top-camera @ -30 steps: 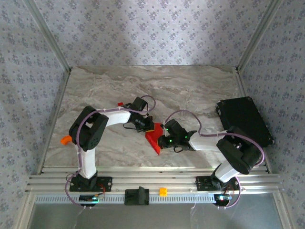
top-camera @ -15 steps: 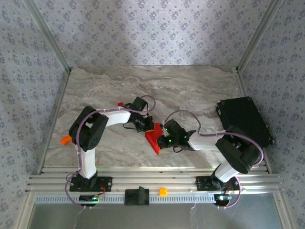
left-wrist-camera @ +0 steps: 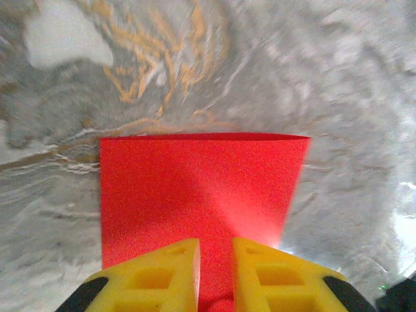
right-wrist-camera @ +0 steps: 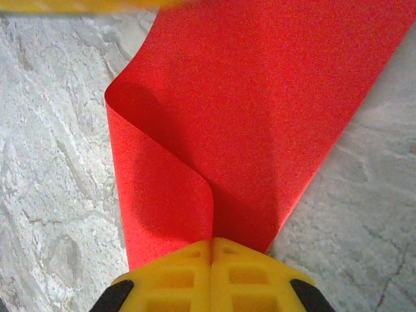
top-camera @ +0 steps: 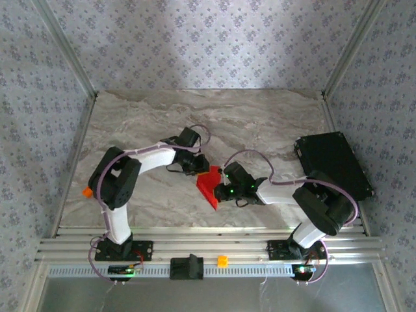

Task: Fold a paper plane with a square sheet of paper (pick it up from the middle)

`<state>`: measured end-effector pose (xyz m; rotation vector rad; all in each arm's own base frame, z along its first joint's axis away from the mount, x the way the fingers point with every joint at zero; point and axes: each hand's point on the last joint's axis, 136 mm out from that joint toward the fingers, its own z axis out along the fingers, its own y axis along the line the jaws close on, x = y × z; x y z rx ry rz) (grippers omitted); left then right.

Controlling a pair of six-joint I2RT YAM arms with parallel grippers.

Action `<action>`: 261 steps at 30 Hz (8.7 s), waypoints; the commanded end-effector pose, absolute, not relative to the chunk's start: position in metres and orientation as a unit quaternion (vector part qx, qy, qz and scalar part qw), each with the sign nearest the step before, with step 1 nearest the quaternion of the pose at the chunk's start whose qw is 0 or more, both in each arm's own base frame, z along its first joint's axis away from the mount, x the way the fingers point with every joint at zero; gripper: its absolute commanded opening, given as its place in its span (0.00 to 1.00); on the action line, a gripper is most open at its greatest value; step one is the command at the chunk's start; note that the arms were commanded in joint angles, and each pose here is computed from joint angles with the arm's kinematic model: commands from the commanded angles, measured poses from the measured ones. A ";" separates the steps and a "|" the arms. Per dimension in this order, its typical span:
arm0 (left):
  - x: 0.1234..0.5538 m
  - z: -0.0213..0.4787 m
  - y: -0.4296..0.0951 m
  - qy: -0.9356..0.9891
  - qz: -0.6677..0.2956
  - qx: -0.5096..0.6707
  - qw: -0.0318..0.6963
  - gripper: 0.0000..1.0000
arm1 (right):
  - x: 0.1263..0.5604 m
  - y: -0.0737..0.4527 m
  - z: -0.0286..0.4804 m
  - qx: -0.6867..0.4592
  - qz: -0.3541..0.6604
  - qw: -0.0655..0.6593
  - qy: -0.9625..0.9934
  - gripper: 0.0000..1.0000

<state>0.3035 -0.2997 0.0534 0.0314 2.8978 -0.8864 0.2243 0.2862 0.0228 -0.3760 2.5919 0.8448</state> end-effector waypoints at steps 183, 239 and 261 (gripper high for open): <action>0.230 -0.011 -0.265 0.956 -0.279 -0.083 0.020 0.03 | 0.210 0.320 0.020 -0.002 0.365 0.059 0.929 0.08; 0.278 0.022 -0.240 0.925 -0.353 -0.132 0.053 0.05 | 0.173 0.275 -0.035 0.049 0.321 0.008 0.946 0.03; 0.253 -0.002 -0.269 0.951 -0.300 -0.072 0.033 0.03 | 0.193 0.293 -0.004 0.032 0.361 0.037 0.931 0.04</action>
